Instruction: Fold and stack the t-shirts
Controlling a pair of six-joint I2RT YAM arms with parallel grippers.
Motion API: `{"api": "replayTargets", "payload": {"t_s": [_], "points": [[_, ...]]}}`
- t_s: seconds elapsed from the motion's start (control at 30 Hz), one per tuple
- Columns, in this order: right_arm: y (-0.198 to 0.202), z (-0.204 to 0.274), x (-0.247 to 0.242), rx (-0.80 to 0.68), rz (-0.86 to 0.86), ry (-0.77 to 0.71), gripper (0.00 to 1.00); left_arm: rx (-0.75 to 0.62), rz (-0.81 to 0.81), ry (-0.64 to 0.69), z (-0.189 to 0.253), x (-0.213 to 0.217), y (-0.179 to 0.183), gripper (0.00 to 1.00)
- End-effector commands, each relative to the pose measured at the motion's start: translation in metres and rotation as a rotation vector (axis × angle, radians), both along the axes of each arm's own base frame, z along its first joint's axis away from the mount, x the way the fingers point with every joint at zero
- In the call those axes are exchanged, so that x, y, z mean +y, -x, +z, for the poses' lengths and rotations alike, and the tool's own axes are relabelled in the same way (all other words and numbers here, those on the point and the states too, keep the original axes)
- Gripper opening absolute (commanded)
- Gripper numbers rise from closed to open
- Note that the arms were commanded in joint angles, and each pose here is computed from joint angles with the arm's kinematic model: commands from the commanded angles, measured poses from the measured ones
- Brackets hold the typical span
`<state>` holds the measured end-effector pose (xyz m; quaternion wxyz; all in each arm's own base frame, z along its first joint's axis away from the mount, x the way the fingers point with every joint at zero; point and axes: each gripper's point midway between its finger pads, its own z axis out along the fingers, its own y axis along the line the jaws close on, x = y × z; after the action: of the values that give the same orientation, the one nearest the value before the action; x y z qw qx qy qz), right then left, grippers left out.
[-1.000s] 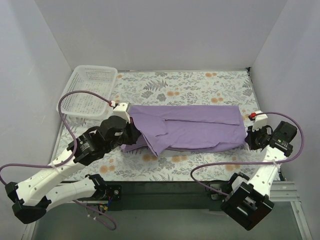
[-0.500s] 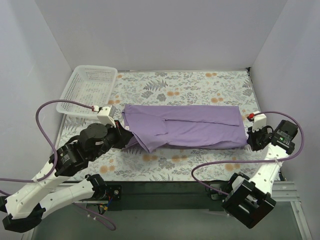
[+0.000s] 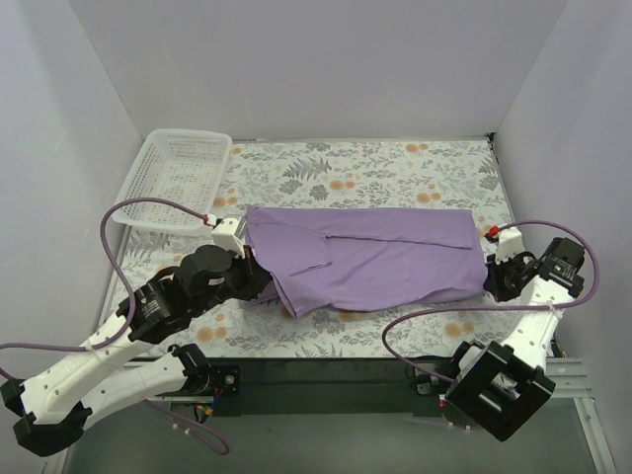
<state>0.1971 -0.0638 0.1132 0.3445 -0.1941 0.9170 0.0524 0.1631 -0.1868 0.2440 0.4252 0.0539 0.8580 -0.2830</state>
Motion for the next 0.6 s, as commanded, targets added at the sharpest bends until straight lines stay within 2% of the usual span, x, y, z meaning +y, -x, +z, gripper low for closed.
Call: {"api": "replayTargets", "payload": {"t_s": [0.0,0.2,0.57], "points": [[-0.005,-0.009,-0.001,0.023,-0.02,-0.042,0.01,-0.017,0.027,0.013,0.001,-0.005,-0.01,0.0],[-0.027,-0.012,-0.012,0.008,-0.069,-0.09,0.01,-0.08,0.159,0.01,0.015,0.003,-0.035,0.0],[-0.059,-0.024,-0.022,0.003,-0.12,-0.195,0.01,-0.097,0.229,-0.03,0.011,-0.007,-0.074,0.0]]}}
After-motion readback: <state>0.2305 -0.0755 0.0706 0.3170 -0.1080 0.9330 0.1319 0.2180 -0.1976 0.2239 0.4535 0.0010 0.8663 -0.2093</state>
